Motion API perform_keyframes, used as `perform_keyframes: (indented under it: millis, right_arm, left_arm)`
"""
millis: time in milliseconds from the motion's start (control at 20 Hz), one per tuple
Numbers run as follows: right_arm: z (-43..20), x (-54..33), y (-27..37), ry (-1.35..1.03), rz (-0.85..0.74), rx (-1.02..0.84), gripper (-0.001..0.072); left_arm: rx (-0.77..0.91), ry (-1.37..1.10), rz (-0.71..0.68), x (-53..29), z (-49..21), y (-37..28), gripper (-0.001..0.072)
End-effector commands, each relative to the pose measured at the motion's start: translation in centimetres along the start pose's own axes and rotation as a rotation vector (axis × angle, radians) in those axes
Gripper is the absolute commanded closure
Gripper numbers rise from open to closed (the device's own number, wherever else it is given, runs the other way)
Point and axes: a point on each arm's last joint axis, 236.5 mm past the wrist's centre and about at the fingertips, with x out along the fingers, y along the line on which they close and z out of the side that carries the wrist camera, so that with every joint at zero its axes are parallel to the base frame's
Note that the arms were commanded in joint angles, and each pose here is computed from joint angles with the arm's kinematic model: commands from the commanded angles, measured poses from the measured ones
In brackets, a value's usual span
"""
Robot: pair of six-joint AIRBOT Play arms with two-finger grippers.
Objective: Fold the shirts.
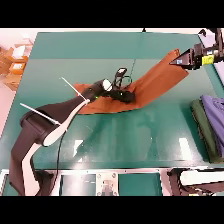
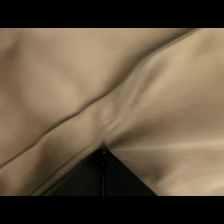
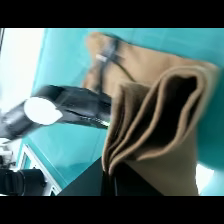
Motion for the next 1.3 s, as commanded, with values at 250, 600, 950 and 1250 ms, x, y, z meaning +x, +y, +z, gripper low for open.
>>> perform_keyframes:
  millis: [250,600,950,1250]
  right_arm:
    - [-0.2,2.4,4.2,0.032,0.055,-0.035,0.0697]
    - [0.4,16.4,12.0,0.012,0.134,-0.095,0.0697]
    - [-6.3,43.3,13.2,-0.102,0.064,-0.069,0.0519]
    - [-5.4,40.5,6.9,0.014,-0.035,-0.114,0.0262]
  left_arm:
    - [0.043,0.305,0.076,-9.2,0.7,4.8,0.0684]
    - [-0.063,0.400,0.823,-33.2,1.0,23.3,0.0684]
    - [-0.308,0.248,0.818,-42.4,0.1,29.2,0.0683]
    - [-0.336,0.207,0.772,-43.1,0.2,30.0,0.0683]
